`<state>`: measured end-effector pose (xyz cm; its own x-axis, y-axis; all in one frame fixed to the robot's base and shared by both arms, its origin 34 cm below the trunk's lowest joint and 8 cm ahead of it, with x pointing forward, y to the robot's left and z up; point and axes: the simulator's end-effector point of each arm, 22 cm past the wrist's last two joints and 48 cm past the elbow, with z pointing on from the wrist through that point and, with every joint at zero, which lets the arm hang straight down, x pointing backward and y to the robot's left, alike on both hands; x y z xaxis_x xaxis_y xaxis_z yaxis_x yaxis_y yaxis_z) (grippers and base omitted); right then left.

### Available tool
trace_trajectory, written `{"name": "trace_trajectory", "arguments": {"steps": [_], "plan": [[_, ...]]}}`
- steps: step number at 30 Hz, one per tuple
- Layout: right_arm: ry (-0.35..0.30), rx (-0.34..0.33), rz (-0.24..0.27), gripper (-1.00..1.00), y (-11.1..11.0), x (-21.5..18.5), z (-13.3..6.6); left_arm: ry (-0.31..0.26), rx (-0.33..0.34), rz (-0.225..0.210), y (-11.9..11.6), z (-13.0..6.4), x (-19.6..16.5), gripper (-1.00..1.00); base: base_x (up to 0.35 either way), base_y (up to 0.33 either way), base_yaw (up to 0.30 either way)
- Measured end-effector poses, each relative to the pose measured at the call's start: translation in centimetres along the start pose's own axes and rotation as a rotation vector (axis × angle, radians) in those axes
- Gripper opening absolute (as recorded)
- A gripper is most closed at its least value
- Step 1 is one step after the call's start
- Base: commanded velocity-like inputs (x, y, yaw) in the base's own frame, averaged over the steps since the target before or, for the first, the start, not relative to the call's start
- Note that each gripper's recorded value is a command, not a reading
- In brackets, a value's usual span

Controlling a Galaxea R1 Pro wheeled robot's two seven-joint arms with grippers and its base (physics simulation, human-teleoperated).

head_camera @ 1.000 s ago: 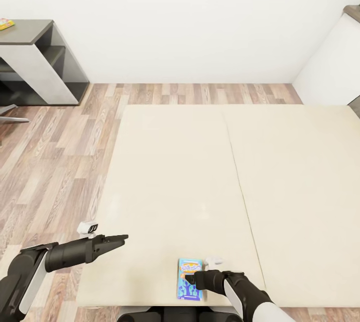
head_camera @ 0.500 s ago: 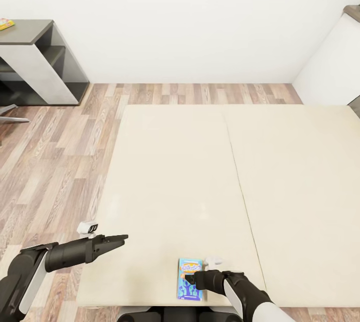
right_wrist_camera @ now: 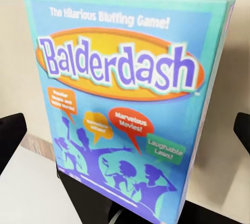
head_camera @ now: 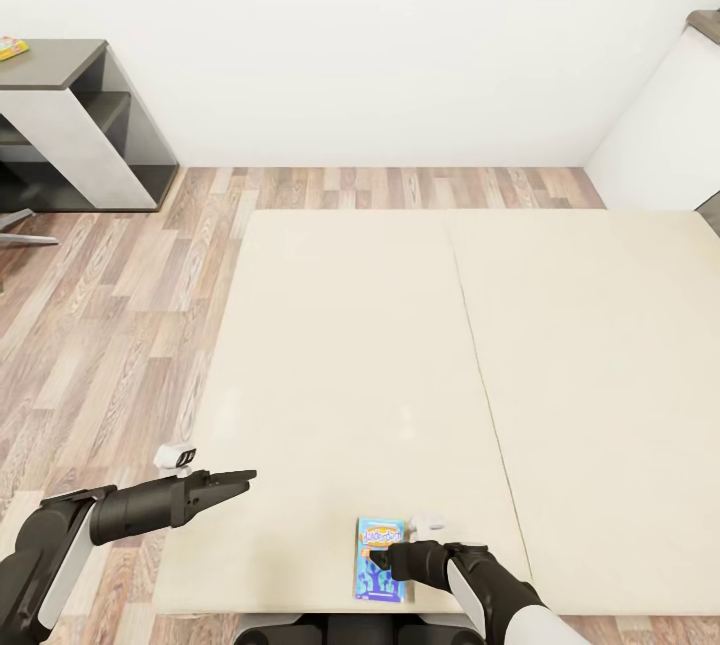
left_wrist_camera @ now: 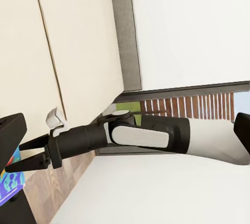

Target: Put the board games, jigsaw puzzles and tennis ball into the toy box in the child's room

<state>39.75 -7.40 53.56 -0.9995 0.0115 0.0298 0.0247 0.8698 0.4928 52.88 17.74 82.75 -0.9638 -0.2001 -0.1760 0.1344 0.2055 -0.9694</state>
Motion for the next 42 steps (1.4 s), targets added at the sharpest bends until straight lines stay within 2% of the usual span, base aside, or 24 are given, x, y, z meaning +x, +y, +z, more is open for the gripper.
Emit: {"name": "trace_trajectory", "arguments": {"steps": [20, 25, 42], "plan": [[0.0, 0.002, 0.002, 1.0, -0.17, 0.0, -0.06, 0.001, -0.002, 0.001, 0.05, 0.0, 0.01, 1.0, 0.0, 0.0, 0.0], [-0.008, 0.002, 0.025, 1.0, -0.31, -0.17, -0.11, 0.0, -0.001, 0.001, 0.01, 0.0, 0.0, 1.0, 0.0, 0.0, 0.0], [-0.01, 0.002, 0.027, 1.0, -0.34, -0.21, -0.12, 0.0, -0.002, 0.001, 0.05, 0.0, 0.01, 1.0, 0.0, 0.003, 0.0]]}}
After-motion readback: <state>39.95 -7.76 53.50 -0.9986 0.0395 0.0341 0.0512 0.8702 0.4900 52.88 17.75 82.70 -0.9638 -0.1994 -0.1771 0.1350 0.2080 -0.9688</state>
